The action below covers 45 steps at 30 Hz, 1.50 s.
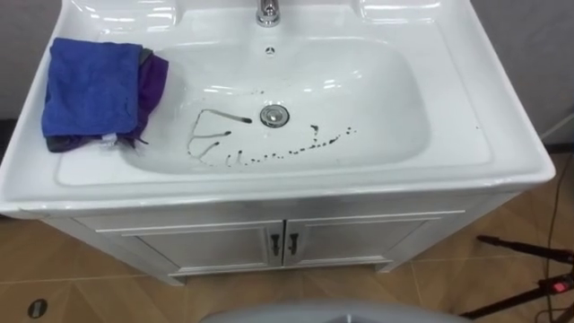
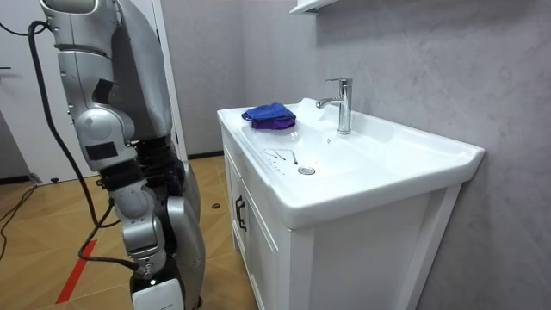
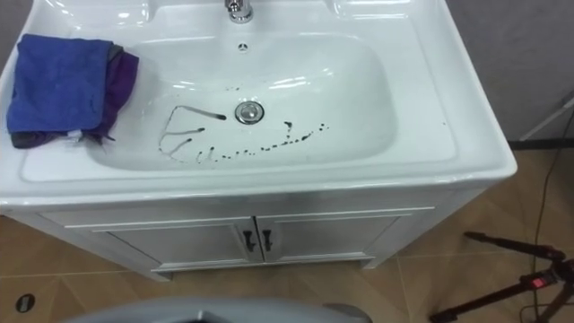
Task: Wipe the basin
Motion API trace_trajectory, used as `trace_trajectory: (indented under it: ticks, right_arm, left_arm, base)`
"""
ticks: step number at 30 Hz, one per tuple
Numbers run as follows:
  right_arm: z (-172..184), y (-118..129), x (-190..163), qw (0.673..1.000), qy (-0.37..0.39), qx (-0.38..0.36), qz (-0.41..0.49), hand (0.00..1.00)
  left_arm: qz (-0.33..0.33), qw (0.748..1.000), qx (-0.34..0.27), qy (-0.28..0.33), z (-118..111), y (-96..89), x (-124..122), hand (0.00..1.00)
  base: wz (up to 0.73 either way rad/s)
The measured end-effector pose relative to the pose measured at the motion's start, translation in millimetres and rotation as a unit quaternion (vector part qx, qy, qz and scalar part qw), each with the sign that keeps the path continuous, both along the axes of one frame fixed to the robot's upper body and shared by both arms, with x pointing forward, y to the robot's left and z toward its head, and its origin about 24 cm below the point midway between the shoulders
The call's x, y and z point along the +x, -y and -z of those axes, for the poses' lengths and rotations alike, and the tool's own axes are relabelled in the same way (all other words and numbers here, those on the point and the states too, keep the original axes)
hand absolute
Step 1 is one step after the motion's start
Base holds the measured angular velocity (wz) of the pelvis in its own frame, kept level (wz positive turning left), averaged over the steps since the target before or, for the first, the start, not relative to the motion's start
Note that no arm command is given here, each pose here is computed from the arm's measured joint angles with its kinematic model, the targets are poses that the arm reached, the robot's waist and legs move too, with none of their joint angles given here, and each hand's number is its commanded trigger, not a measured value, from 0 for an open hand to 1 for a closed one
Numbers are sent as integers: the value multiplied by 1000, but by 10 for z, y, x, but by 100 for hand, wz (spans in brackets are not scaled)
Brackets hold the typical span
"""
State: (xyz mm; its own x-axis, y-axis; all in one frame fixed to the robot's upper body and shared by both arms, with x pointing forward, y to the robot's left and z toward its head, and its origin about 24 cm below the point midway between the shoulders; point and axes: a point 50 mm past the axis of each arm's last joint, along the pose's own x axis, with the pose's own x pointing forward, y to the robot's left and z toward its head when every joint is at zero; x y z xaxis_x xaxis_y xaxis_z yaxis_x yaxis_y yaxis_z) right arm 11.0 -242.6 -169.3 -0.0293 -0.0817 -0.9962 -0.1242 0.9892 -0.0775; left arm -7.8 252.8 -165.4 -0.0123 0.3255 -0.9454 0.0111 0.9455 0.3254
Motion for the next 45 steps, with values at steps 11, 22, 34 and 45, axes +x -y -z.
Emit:
trace_trajectory:
  ticks: [11, 22, 34, 45]
  right_arm:
    - [-7, 44, 15, 1000, -3, -14, -6, 0]
    - [-56, 197, 157, 998, 52, -37, -11, 0]
    - [-119, 265, 369, 985, 160, -46, 42, 0]
    - [-115, 268, 305, 984, 162, -35, 65, 0]
  left_arm:
    - [-49, 996, 65, 32, -34, -78, -31, 0]
    - [-88, 969, 178, 149, -229, -378, 283, 0]
    - [-119, 782, 421, 444, -1203, -766, 1017, 0]
    - [-149, 658, 468, 571, -1780, -794, 1211, 0]
  base:
    - [15]
    - [15]
    - [13]
    - [4]
